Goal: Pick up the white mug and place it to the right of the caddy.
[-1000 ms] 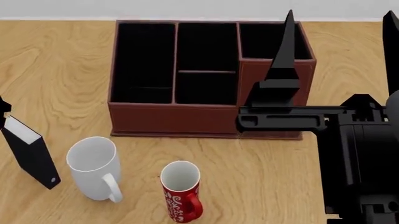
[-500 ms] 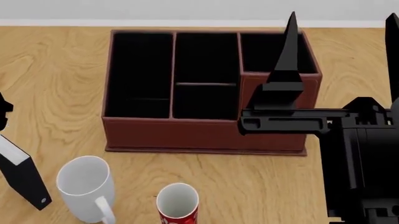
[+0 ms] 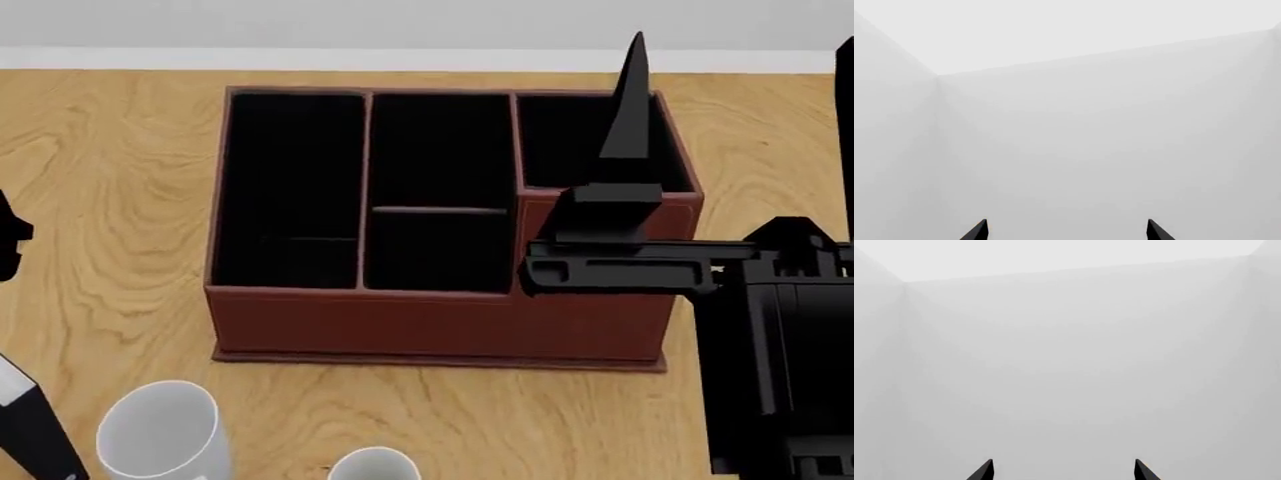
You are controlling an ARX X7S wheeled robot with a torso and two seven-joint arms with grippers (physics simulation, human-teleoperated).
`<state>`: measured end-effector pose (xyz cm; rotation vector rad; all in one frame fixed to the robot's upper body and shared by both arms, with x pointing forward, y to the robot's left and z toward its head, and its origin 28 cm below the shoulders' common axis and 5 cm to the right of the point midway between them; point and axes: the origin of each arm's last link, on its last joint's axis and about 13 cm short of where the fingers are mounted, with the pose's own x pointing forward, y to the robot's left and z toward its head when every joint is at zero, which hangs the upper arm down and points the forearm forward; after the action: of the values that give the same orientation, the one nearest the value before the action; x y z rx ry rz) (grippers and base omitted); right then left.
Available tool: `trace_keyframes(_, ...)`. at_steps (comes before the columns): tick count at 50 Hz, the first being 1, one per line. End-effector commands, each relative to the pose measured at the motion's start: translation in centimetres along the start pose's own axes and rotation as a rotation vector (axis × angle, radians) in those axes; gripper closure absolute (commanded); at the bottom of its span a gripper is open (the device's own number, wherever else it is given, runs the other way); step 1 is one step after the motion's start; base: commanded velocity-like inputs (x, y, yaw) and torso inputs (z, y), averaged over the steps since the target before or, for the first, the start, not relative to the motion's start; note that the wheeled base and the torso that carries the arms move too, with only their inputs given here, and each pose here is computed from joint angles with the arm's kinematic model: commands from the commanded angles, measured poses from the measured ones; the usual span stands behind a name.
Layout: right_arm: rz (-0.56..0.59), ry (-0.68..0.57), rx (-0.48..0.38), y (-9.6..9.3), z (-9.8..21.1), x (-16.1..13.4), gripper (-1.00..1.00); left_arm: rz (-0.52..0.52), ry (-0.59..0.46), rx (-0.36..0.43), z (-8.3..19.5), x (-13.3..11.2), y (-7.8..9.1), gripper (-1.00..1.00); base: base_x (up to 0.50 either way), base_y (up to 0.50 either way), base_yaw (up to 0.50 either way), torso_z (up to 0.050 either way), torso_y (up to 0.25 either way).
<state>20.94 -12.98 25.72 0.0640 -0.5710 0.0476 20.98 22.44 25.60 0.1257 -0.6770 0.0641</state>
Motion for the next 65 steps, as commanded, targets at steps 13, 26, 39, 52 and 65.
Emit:
trace_keyframes(13, 0.001, -0.002, -0.002, -0.02, 0.18, -0.23, -1.00, 0.002, -0.001, -0.003, 0.10, -0.18, 0.01, -1.00, 0.16, 0.00, 0.00, 0.000, 0.000)
trace_keyframes(26, 0.000, -0.002, -0.007, -0.08, 0.07, -0.28, -1.00, 0.003, -0.006, 0.001, 0.11, -0.21, -0.01, -1.00, 0.11, 0.00, 0.00, 0.000, 0.001)
trace_keyframes(39, -0.004, -0.001, -0.004, -0.12, 0.08, -0.35, -1.00, -0.011, -0.019, 0.018, 0.30, -0.32, -0.03, -1.00, 0.00, 0.00, 0.00, 0.000, -0.088)
trace_keyframes(52, -0.003, 0.003, -0.004, -0.19, 0.01, -0.43, -1.00, -0.008, -0.015, 0.020, 0.31, -0.28, -0.10, -1.00, 0.00, 0.00, 0.00, 0.000, -0.209)
trace_keyframes(65, -0.005, 0.003, -0.004, -0.38, 0.03, -0.80, -1.00, -0.012, -0.016, 0.015, 0.48, -0.38, -0.23, -1.00, 0.00, 0.00, 0.00, 0.000, -0.153)
